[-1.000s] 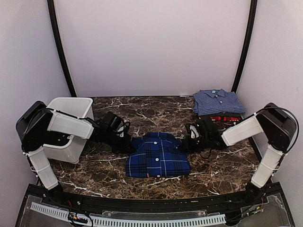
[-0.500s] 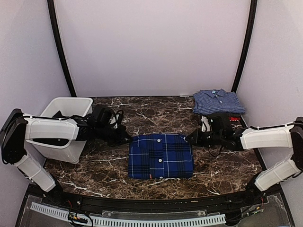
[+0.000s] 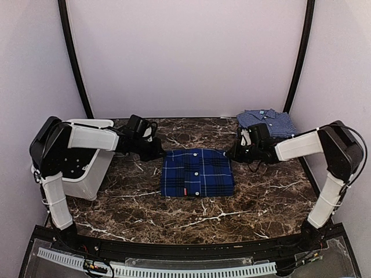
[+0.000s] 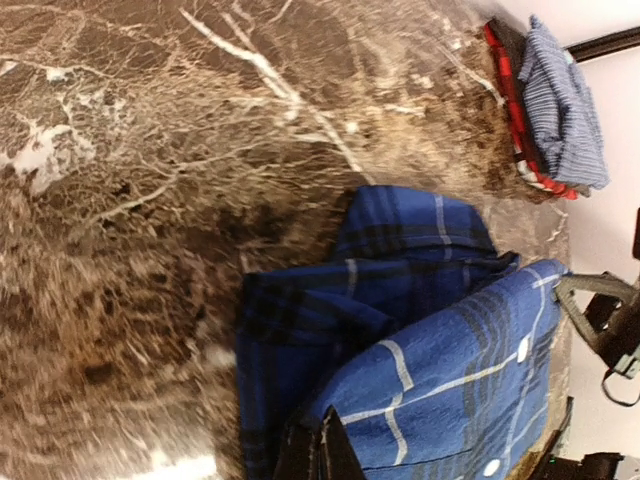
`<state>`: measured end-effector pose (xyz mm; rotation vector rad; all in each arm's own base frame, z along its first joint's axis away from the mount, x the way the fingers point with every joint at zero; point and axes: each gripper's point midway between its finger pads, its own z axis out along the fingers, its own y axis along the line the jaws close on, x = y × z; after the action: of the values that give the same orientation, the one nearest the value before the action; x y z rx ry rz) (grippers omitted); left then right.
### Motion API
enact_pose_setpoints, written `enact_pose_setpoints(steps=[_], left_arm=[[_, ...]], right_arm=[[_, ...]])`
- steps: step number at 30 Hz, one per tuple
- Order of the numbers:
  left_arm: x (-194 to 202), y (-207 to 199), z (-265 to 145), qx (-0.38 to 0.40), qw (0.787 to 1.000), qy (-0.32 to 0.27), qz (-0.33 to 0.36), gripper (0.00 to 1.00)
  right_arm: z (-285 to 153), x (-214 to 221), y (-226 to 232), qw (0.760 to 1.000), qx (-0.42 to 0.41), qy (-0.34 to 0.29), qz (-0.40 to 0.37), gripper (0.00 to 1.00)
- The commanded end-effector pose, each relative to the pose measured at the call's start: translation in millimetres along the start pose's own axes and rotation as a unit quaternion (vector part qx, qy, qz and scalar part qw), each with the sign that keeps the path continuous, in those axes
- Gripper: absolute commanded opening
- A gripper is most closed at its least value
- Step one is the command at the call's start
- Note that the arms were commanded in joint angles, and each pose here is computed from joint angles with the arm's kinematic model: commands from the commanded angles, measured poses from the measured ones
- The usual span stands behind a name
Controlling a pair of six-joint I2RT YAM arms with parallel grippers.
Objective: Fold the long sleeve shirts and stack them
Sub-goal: Fold the 2/3-rectangle-folded shirt at the center of the board.
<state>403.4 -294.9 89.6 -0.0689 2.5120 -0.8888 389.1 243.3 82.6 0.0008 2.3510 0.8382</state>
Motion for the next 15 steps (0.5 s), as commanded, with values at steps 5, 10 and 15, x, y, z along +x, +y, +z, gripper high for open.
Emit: enact_pose_setpoints(steps=[5,10,15], left_arm=[[-57,2,22,-0.021,0.999,-0.016,0.041,0.33],[-69,-11,-3,-0.02,0.998,-0.037,0.052,0.44],[-55,-10,-23,-0.036,0.997,-0.036,0.05,0.46]], right_arm=[[31,-49,0,1.0,-0.018,-0.007,-0.017,0.25],[6,-66,5,0.999,0.019,-0.024,-0.034,0.41],[-18,-63,31,0.997,0.023,-0.038,-0.064,0.43]])
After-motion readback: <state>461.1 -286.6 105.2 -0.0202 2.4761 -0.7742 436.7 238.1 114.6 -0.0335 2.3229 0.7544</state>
